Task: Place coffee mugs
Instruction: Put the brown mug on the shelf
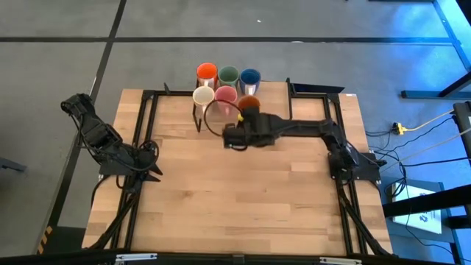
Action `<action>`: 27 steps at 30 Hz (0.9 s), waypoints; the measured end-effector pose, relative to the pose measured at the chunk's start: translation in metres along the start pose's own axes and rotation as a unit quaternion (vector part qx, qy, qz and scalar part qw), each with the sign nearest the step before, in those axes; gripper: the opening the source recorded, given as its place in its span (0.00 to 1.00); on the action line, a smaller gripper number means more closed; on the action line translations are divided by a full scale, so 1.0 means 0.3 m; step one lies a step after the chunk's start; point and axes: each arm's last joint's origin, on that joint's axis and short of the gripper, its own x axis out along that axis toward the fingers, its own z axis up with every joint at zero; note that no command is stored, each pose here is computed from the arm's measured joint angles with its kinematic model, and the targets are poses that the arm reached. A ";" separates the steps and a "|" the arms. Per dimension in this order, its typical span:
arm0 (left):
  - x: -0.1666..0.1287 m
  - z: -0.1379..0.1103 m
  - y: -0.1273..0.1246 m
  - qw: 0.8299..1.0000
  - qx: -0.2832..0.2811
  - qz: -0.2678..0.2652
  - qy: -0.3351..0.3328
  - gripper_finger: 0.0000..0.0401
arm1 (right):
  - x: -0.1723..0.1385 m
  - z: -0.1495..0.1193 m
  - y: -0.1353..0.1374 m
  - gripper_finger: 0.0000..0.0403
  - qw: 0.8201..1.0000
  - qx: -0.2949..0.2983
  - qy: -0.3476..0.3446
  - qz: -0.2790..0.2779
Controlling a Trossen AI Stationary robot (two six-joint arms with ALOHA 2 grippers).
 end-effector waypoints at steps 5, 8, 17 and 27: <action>0.000 0.000 0.000 1.000 -0.001 0.001 -0.001 0.29 | 0.067 0.055 0.001 0.06 1.000 -0.009 0.012 -0.008; 0.000 0.000 0.000 1.000 -0.001 0.001 -0.001 0.29 | 0.093 0.086 0.002 0.06 1.000 -0.009 0.014 -0.002; 0.000 0.000 0.000 1.000 0.005 0.001 0.000 0.29 | 0.156 0.091 -0.003 0.06 0.999 -0.015 0.037 -0.015; 0.000 0.000 0.000 1.000 0.015 0.002 0.000 0.29 | 0.201 0.070 0.018 0.07 1.000 0.001 0.018 -0.006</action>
